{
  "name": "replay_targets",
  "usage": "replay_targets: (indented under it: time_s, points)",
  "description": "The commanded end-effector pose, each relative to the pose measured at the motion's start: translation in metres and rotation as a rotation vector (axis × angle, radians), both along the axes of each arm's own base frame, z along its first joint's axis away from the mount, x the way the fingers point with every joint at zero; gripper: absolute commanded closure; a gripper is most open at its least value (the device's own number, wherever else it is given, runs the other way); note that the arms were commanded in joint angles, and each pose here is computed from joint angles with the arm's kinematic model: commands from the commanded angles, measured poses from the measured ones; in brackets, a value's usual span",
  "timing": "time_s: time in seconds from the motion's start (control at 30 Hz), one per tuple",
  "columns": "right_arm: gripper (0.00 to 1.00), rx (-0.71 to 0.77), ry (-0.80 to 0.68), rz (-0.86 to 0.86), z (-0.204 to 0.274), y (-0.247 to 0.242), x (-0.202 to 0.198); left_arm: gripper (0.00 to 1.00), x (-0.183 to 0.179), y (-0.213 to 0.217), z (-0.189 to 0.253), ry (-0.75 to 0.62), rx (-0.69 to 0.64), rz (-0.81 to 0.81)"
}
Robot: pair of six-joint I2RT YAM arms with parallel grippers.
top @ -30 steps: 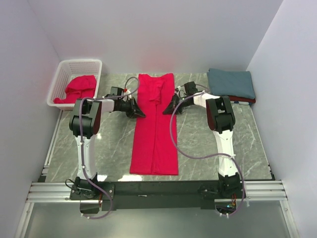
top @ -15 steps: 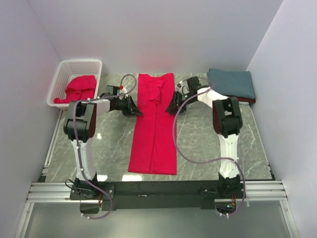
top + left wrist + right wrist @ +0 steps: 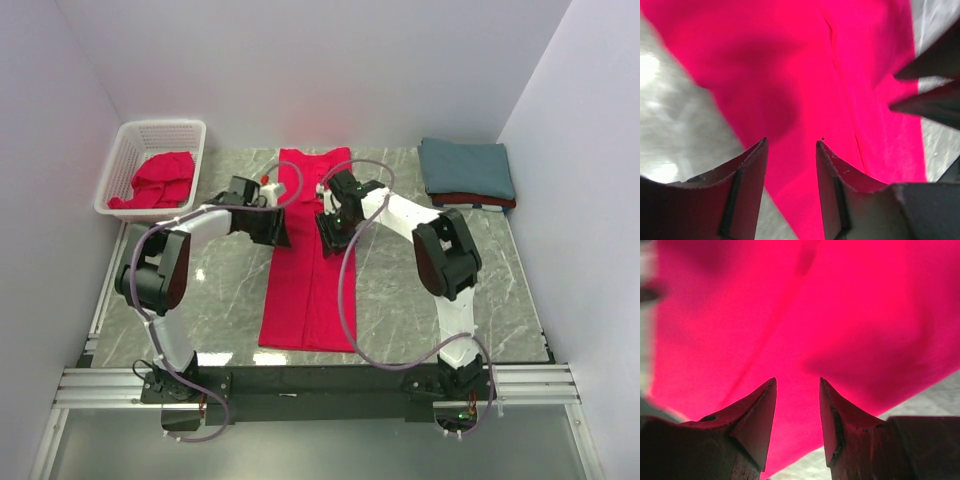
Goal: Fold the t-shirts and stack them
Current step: Fold the tshirt
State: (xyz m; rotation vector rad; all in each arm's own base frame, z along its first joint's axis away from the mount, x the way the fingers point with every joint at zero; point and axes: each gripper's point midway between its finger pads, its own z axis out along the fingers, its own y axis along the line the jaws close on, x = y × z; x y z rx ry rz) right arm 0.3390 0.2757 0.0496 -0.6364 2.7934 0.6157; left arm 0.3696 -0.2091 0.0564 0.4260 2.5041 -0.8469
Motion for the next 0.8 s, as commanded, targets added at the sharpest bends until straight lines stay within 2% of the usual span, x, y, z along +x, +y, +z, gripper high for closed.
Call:
replay_targets:
  time_s: [0.0, 0.17, 0.37, 0.77]
  points:
    - [0.53, -0.157, 0.0, -0.042, -0.024, -0.029, 0.01, 0.51, 0.0, -0.009, -0.004, -0.046, 0.082, -0.012]
    - [0.54, -0.231, 0.018, -0.055, -0.047, -0.039, 0.02, 0.52, -0.002, -0.013, -0.027, 0.016, 0.118, 0.029]
    - [0.55, -0.251, 0.044, -0.094, -0.057, -0.048, 0.039, 0.53, 0.002, -0.017, -0.041, 0.077, 0.114, 0.064]
    - [0.56, -0.227, 0.0, -0.116, -0.053, -0.05, 0.077, 0.53, 0.028, -0.021, -0.04, 0.075, 0.115, 0.096]
